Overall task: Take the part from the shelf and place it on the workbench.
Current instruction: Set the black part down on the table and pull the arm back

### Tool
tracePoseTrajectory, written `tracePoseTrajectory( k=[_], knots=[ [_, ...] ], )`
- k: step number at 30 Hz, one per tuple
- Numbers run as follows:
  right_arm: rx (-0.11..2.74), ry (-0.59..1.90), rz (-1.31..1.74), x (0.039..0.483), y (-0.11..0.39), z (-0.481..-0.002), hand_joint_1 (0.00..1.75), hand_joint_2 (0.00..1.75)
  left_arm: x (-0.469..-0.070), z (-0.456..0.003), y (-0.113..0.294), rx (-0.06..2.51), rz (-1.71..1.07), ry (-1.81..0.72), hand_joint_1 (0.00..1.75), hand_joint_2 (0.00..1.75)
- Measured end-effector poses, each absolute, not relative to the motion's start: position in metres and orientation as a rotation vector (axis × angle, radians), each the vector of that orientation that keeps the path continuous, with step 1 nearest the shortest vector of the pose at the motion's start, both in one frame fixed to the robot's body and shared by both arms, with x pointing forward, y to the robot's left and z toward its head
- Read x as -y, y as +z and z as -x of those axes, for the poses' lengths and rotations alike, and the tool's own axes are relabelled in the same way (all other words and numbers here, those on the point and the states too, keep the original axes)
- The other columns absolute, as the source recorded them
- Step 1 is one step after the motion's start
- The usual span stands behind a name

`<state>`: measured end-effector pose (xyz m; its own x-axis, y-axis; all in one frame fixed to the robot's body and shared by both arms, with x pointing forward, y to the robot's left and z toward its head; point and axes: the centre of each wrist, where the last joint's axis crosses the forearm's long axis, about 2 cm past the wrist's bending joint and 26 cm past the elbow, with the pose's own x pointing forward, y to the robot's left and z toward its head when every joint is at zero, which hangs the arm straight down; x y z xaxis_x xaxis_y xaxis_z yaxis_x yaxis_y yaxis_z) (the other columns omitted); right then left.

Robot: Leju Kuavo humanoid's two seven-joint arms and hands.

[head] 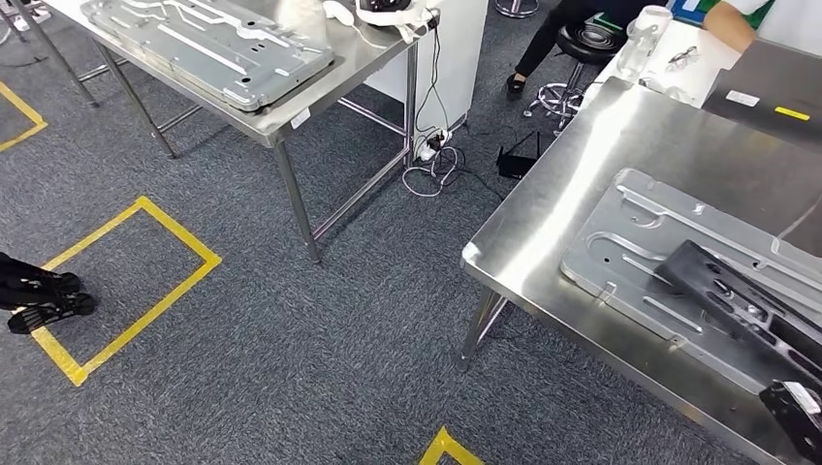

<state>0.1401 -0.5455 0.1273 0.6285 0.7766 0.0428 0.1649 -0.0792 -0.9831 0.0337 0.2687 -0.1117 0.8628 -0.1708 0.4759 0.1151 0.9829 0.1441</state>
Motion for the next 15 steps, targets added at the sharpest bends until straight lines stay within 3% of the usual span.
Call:
tracePoseTrajectory(
  k=[15],
  knots=[
    [1.137,0.629,1.848,0.497,0.191,-0.164,0.00,0.00,-0.269,-0.033,-0.112,0.508,-0.107,-0.151,0.00,0.00]
  ],
)
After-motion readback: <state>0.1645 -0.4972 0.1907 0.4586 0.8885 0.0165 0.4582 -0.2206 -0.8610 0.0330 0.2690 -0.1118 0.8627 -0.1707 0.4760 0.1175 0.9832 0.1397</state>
